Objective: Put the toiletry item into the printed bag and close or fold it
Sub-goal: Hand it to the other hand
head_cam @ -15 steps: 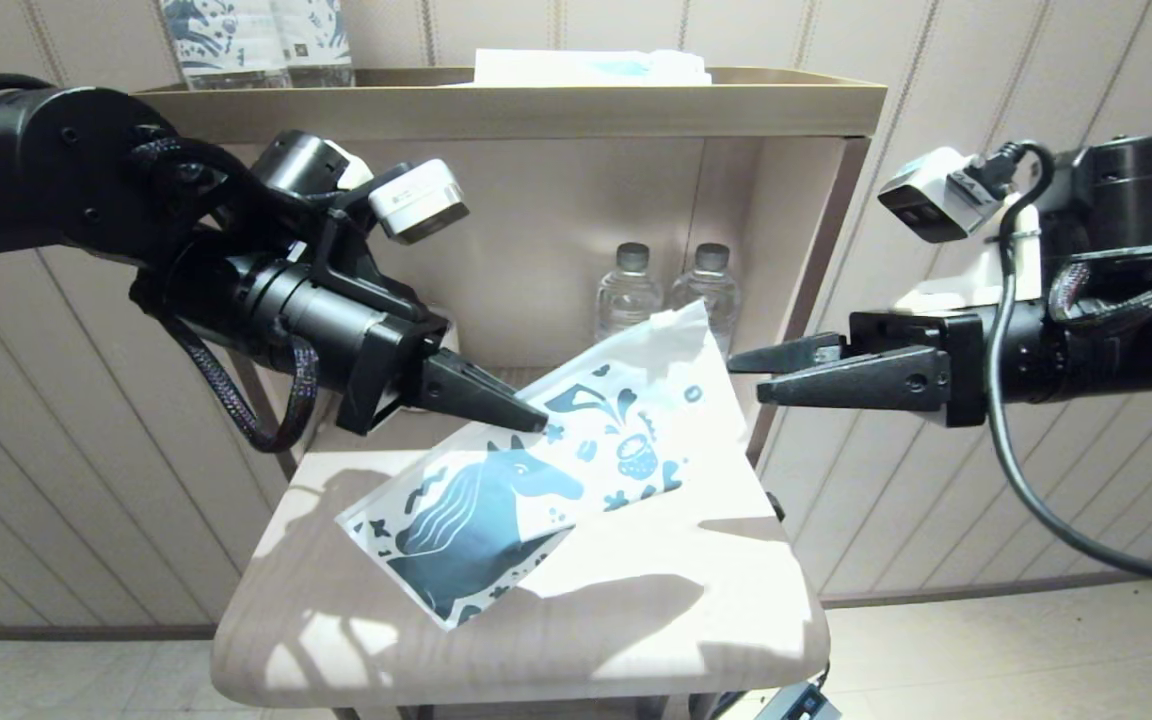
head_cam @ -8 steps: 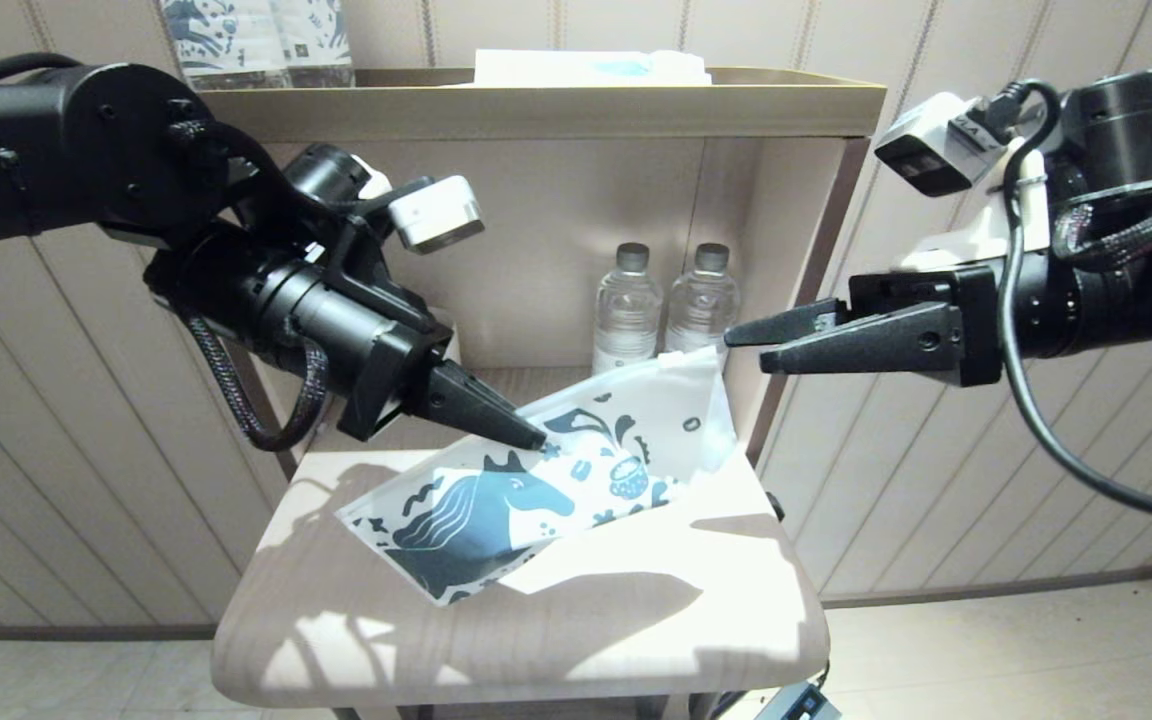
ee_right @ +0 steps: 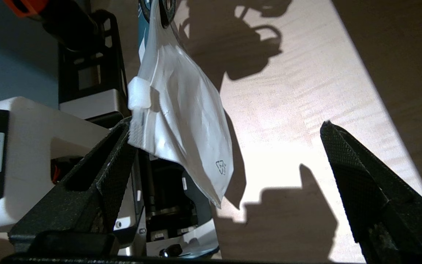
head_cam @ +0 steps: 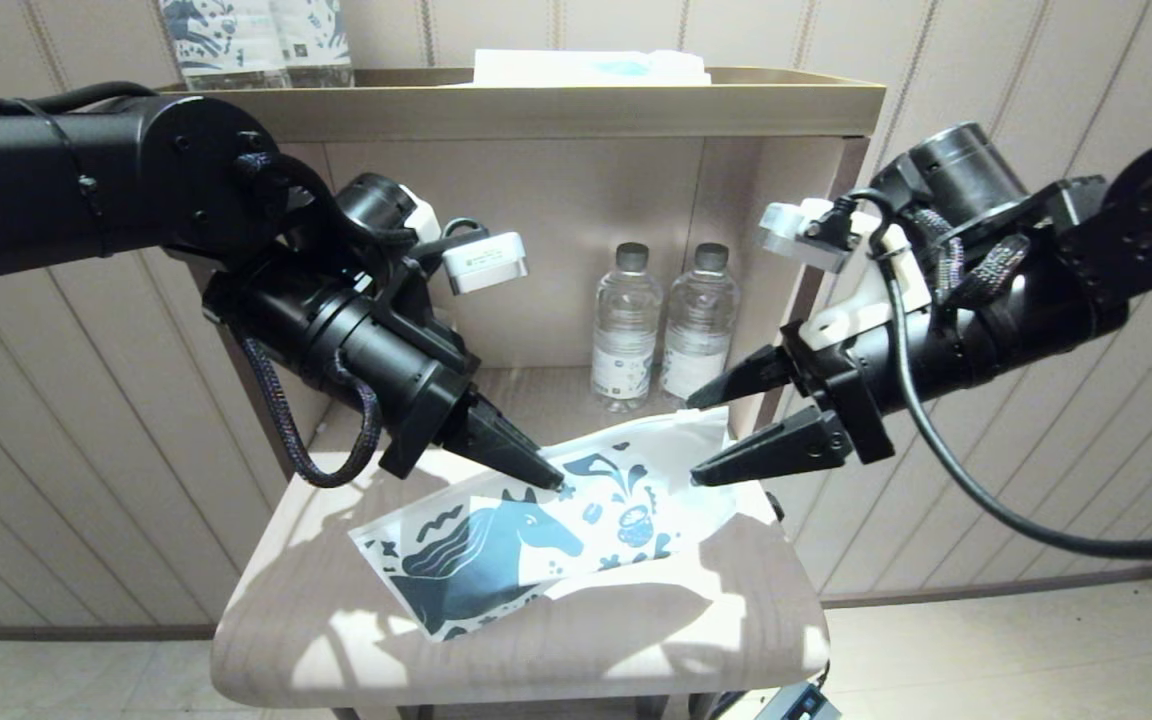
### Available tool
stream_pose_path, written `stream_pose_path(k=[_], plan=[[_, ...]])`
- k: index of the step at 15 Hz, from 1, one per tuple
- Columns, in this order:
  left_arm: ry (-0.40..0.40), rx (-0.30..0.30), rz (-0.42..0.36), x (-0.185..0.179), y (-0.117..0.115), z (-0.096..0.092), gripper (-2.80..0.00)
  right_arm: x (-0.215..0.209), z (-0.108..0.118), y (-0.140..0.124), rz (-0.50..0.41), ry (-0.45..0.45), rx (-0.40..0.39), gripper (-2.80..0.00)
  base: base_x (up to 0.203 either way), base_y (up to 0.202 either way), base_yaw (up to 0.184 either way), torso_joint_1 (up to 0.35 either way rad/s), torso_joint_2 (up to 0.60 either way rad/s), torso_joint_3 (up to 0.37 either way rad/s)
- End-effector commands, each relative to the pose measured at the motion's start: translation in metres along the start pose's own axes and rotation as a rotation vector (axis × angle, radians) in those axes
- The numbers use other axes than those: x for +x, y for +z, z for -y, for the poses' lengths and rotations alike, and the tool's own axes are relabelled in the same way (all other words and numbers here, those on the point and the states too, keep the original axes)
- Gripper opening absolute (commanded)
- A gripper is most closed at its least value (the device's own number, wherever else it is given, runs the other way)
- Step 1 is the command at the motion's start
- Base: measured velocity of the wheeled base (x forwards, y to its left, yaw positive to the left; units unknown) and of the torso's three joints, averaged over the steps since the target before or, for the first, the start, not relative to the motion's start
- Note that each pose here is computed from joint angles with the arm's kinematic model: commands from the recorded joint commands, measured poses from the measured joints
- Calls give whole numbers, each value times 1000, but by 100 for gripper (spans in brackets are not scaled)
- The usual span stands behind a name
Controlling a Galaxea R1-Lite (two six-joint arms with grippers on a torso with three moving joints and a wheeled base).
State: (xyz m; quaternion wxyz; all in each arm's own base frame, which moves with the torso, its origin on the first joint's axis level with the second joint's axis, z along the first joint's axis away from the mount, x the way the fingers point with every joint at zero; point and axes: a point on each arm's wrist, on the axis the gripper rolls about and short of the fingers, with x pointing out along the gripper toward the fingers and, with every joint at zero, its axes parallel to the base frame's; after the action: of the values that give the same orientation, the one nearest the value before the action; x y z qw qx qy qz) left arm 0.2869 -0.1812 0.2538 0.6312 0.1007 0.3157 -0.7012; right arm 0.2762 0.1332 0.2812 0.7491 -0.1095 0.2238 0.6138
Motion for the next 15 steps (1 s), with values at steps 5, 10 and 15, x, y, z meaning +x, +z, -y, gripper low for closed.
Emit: stream_pose_path(k=[5, 10, 15], plan=[[-8, 6, -2, 2, -1, -2, -280, 38, 1, 2, -65, 45, -60, 0, 0, 0, 0, 0, 0, 0], [-6, 13, 1, 1, -1, -1, -280, 45, -1, 3, -68, 63, -73, 0, 0, 0, 0, 0, 0, 0], [-8, 11, 1, 1, -1, -2, -280, 48, 1, 3, -66, 63, -74, 0, 0, 0, 0, 0, 0, 0]])
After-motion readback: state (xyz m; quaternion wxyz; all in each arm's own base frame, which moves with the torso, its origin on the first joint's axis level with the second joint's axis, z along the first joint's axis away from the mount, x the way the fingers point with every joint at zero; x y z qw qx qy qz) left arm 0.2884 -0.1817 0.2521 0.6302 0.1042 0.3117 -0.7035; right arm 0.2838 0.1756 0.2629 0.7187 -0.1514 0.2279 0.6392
